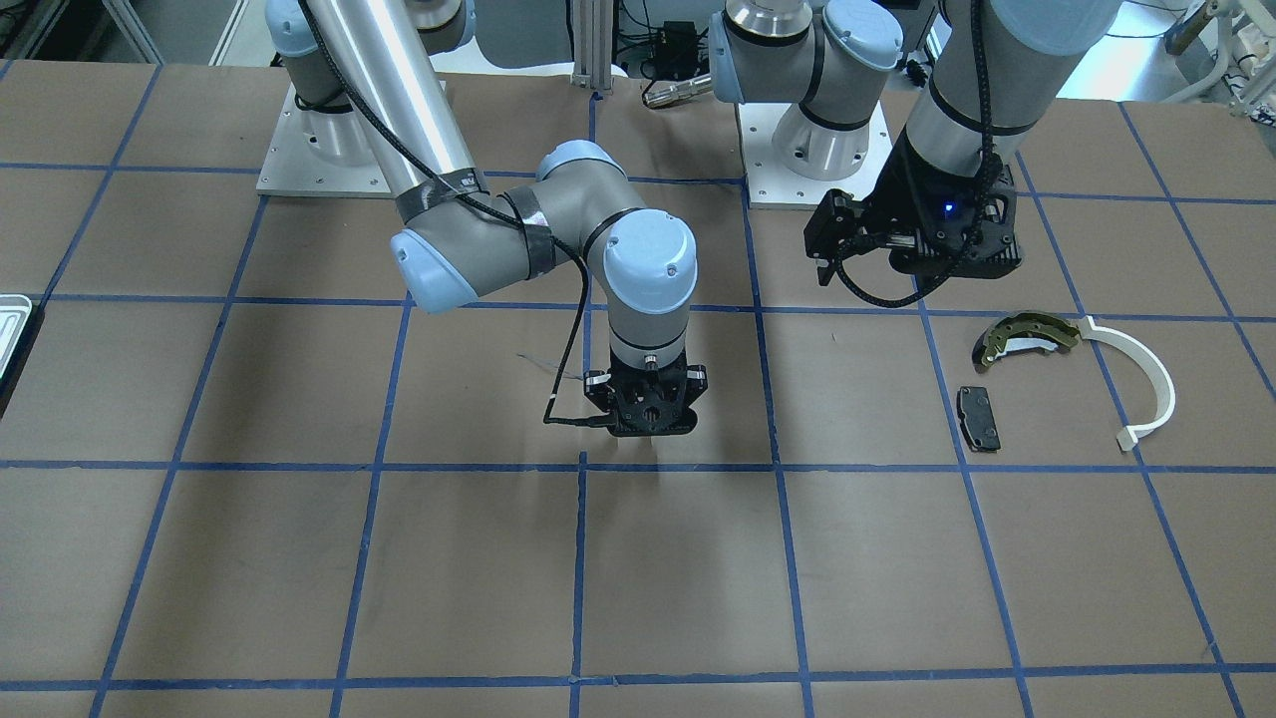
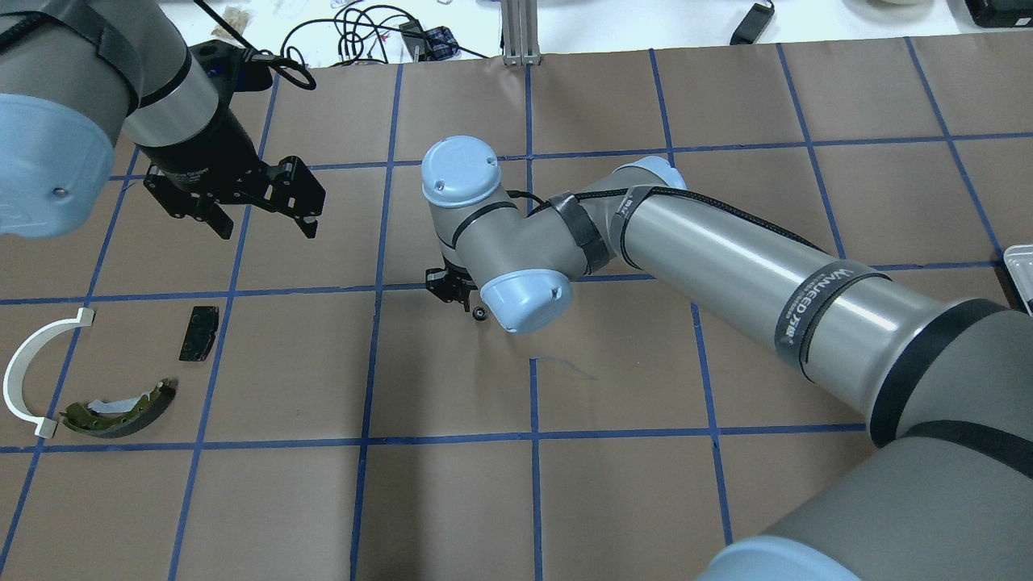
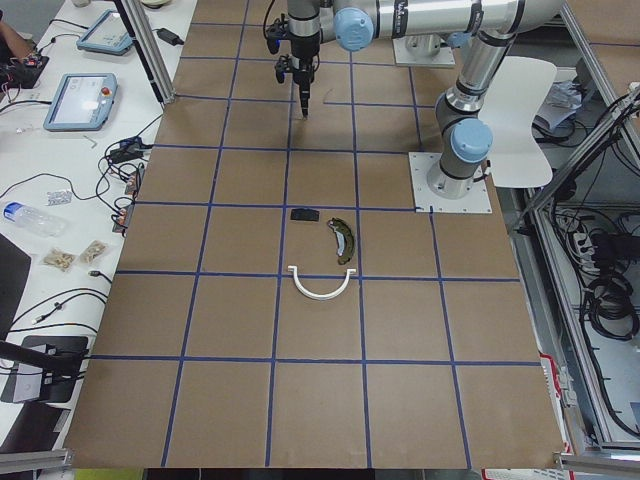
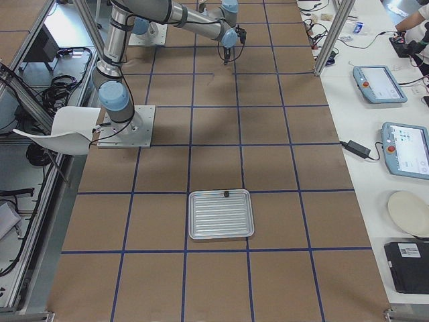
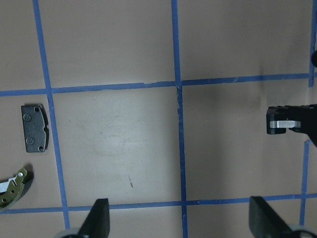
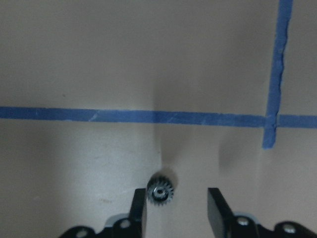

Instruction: Place bearing gear from tray to pile

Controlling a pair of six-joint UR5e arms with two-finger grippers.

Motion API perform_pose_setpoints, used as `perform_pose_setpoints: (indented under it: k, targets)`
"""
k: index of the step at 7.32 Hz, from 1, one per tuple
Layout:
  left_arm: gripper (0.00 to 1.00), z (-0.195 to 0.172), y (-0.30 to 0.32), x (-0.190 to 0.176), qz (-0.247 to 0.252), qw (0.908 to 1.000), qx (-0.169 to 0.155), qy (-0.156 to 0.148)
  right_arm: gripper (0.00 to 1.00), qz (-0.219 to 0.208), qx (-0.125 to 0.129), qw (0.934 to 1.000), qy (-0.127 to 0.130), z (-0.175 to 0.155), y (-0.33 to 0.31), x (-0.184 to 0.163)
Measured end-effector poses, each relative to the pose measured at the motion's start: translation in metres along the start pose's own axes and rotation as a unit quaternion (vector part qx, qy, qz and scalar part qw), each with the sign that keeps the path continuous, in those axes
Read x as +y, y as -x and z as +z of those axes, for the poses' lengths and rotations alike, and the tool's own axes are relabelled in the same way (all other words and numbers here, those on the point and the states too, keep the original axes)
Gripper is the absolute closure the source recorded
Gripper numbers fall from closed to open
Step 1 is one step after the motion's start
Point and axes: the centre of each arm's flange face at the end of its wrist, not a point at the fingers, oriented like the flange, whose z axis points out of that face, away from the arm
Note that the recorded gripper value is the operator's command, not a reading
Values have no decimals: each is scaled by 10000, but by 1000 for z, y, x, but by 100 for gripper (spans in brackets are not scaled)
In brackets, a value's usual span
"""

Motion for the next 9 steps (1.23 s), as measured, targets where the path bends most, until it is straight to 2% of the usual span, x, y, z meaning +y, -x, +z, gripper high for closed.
perform_pose_setpoints:
  k: [2,3,4,6,9]
  targets:
    - [0,9,0,-8,-60,10000,16,21,0,-94,-3,9999,-105,-67,-80,-35]
    - [0,17,-6,-18,-83,10000,16,-45,0,-329,56,9994,-69,-106,-145,-49]
    - [0,30,-25,-28,-59,9999,12,-94,0,-747,105,9971,-5,-136,-218,-60]
    - [0,74,-79,-49,188,9998,8,-62,0,-1584,161,9872,102,-174,-371,-65]
    - [0,153,-150,-66,462,9988,-10,128,3,-2544,349,9662,234,-190,-565,-36]
